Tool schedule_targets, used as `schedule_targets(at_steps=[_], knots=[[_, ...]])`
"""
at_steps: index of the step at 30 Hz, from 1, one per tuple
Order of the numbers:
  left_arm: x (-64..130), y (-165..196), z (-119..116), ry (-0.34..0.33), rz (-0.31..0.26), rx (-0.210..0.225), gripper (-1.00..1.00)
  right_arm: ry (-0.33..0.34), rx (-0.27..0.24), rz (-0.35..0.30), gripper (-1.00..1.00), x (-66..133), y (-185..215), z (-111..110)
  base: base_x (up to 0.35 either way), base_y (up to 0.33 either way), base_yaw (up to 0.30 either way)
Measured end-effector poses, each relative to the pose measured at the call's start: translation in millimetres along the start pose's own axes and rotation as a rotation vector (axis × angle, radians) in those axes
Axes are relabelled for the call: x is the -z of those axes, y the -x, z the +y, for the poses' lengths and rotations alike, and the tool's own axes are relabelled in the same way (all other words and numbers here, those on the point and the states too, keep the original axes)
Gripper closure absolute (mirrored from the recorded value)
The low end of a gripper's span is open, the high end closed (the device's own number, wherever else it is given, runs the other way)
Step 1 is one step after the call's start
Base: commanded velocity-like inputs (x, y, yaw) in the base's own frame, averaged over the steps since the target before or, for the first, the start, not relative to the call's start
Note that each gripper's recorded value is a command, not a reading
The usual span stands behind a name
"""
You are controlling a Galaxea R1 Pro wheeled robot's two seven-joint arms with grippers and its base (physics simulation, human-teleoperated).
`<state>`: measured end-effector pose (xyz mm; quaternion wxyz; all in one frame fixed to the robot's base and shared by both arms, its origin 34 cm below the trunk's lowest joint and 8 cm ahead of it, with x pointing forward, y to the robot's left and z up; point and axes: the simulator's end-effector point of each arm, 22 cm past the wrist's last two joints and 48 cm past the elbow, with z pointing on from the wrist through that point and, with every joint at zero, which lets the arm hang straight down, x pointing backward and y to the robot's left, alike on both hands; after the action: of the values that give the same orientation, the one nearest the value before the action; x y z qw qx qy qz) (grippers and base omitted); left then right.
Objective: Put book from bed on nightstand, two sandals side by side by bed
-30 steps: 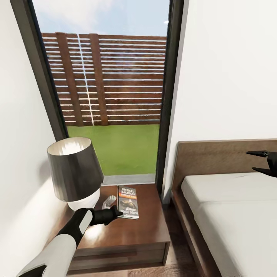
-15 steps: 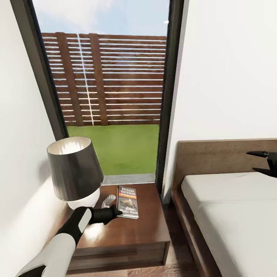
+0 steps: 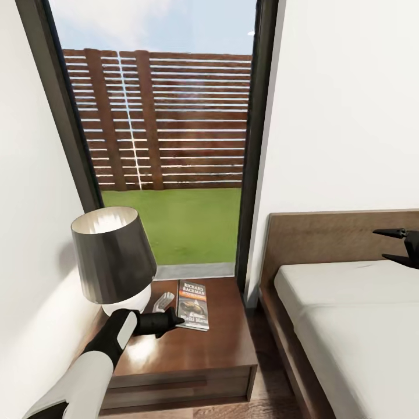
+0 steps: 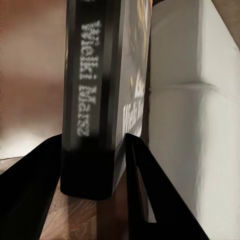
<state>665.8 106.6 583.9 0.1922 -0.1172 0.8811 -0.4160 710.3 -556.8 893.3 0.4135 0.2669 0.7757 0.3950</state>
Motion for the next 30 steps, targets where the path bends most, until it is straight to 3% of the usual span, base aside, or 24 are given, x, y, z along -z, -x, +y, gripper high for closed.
schedule_targets(at_steps=[19, 30], knots=[[-1.3, -0.9, 10.7, 0.058, 0.002, 0.001, 1.0, 0.0, 0.0, -0.002, -1.0, 0.9, 0.9, 0.1, 0.0, 0.0, 0.0], [-12.7, -10.2, 29.8, 0.063, 0.001, 0.0, 1.0, 0.003, 0.002, -0.002, -1.0, -3.3, -11.2, -18.3, 0.0, 0.0, 0.0]])
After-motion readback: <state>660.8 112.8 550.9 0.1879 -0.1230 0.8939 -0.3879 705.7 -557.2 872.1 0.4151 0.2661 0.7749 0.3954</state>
